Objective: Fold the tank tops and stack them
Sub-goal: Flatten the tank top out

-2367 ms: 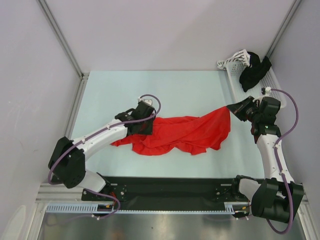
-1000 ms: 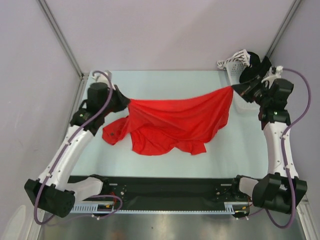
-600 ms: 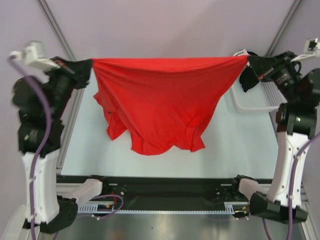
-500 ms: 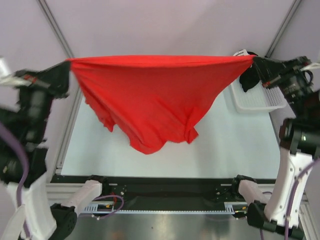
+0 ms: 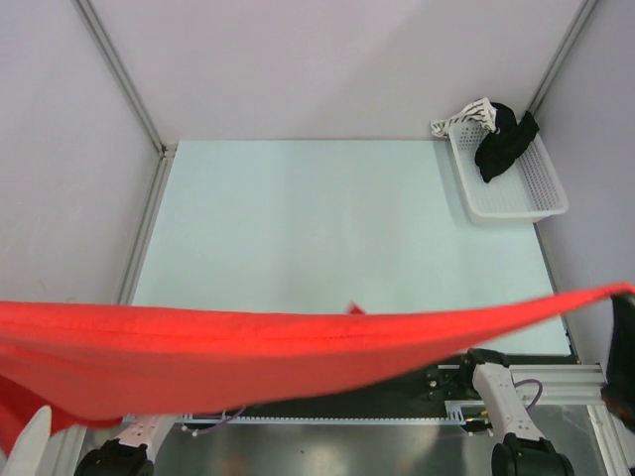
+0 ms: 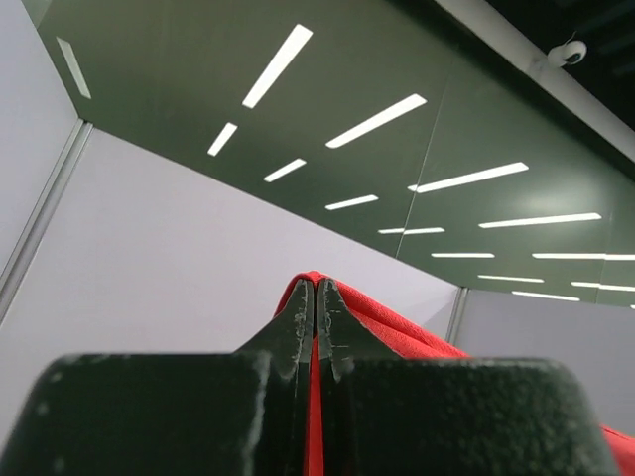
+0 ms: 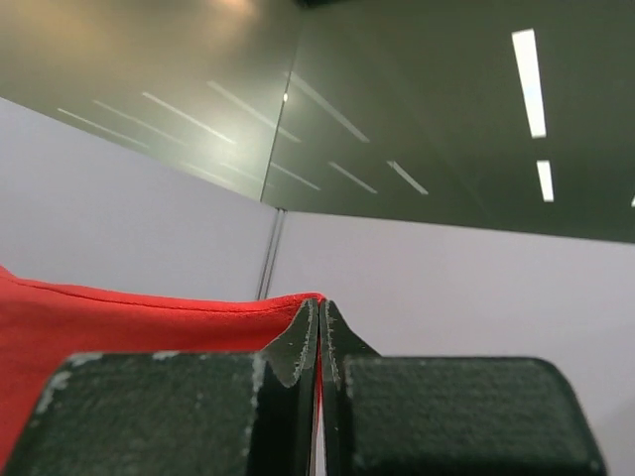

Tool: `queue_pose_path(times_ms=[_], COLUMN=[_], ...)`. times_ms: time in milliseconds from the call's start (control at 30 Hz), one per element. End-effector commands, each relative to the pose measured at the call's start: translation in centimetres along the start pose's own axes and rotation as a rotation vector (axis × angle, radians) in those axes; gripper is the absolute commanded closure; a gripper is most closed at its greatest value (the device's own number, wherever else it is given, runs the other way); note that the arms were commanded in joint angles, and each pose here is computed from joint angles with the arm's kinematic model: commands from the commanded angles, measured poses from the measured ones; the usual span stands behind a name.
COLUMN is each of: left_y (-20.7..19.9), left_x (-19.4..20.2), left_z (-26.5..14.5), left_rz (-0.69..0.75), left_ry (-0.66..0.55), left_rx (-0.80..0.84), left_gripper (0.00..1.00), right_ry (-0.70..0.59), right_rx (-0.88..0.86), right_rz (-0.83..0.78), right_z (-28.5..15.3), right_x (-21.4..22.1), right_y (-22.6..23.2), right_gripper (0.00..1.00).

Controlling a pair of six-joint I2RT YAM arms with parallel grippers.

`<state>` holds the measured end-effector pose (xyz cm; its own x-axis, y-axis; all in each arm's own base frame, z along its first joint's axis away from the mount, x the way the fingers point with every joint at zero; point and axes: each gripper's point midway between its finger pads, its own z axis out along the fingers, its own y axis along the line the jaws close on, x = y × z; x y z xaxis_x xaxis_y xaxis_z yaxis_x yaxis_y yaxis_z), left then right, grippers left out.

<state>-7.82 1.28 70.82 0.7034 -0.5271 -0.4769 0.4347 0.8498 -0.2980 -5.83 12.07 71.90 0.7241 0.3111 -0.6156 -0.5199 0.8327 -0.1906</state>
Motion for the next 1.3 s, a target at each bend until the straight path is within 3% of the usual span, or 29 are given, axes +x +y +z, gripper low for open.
queue_pose_path(times_ms=[0, 67, 133, 167, 200, 267, 300, 367, 400, 500, 533, 600, 733, 767, 833, 867, 933, 967, 1000, 1067, 1100, 1167, 1200, 1267], left_y=[3.5, 4.2, 6.0, 6.7, 8.5, 9.7, 11.7, 12.9, 14.8, 18.1, 18.4, 20.9, 24.2, 26.2, 27.2, 28.3, 29.5, 31.0, 31.3, 33.3, 33.1, 34.9, 34.6, 35.5], left_x=[7.9, 9.6, 13.7, 15.4, 19.6, 22.9, 27.3, 30.8, 35.4, 44.2, 45.6, 51.6, 59.5, 63.7, 67.0, 70.5, 73.4, 76.3, 76.8, 80.0, 80.1, 82.9, 82.8, 84.6], left_z=[4.6, 5.5, 7.0, 7.5, 7.9, 8.8, 8.3, 9.1, 8.8, 8.3, 8.9, 7.1, 6.6, 4.8, 4.7, 3.7, 3.1, 1.1, 2.5, 0.8, 3.0, 1.4, 3.5, 2.8], left_rz=[0.039, 0.042, 0.046, 0.046, 0.052, 0.038, 0.042, 0.019, 0.021, -0.005, -0.025, -0.037, -0.062, -0.062, -0.088, -0.101, -0.105, -0.102, -0.099, -0.082, -0.081, -0.055, -0.051, -0.047], left_ry=[0.192, 0.227, 0.302, 0.330, 0.411, 0.437, 0.512, 0.532, 0.618, 0.743, 0.726, 0.799, 0.823, 0.885, 0.896, 0.946, 0.981, 1.029, 1.004, 1.048, 1.014, 1.061, 1.042, 1.069], left_rx=[-0.108, -0.124, -0.163, -0.178, -0.214, -0.227, -0.262, -0.276, -0.305, -0.347, -0.327, -0.353, -0.368, -0.401, -0.396, -0.397, -0.408, -0.438, -0.434, -0.472, -0.449, -0.495, -0.476, -0.481], left_gripper=[1.00, 1.00, 1.00, 1.00, 1.00, 1.00, 1.00, 1.00, 1.00, 1.00, 1.00, 1.00, 1.00, 1.00, 1.00, 1.00, 1.00, 1.00, 1.00, 1.00, 1.00, 1.00, 1.00, 1.00], right_ry=[0.105, 0.158, 0.219, 0.266, 0.323, 0.363, 0.437, 0.483, 0.535, 0.601, 0.628, 0.620, 0.654, 0.679, 0.694, 0.701, 0.728, 0.703, 0.745, 0.724, 0.740, 0.746, 0.737, 0.744], right_rx=[0.117, 0.149, 0.155, 0.169, 0.166, 0.187, 0.244, 0.297, 0.332, 0.371, 0.395, 0.409, 0.491, 0.518, 0.547, 0.550, 0.566, 0.534, 0.561, 0.540, 0.558, 0.574, 0.567, 0.572], right_rz=[0.077, 0.128, 0.198, 0.246, 0.301, 0.371, 0.438, 0.476, 0.517, 0.624, 0.661, 0.679, 0.731, 0.757, 0.795, 0.808, 0.838, 0.823, 0.855, 0.844, 0.861, 0.879, 0.877, 0.891], right_z=[1.6, 2.6, 3.5, 4.0, 4.8, 5.4, 5.0, 4.7, 3.7, 2.3, 1.7, 1.4, -0.6, -2.0, -3.2, -4.0, -5.3, -3.9, -6.3, -5.2, -6.5, -7.1, -6.9, -7.1], right_x=[3.7, 6.3, 9.3, 12.0, 15.2, 19.3, 24.7, 29.4, 33.0, 40.8, 44.0, 47.0, 54.8, 58.9, 62.8, 66.0, 69.9, 69.9, 73.8, 74.8, 77.1, 78.8, 79.6, 80.4], right_y=[-4.7, -6.7, -8.3, -9.8, -11.3, -13.6, -16.3, -19.0, -20.3, -23.3, -24.6, -26.3, -30.4, -31.9, -33.3, -34.5, -35.6, -36.5, -37.0, -38.2, -38.6, -39.3, -39.9, -40.1], right_gripper=[1.00, 1.00, 1.00, 1.00, 1.00, 1.00, 1.00, 1.00, 1.00, 1.00, 1.00, 1.00, 1.00, 1.00, 1.00, 1.00, 1.00, 1.00, 1.00, 1.00, 1.00, 1.00, 1.00, 1.00])
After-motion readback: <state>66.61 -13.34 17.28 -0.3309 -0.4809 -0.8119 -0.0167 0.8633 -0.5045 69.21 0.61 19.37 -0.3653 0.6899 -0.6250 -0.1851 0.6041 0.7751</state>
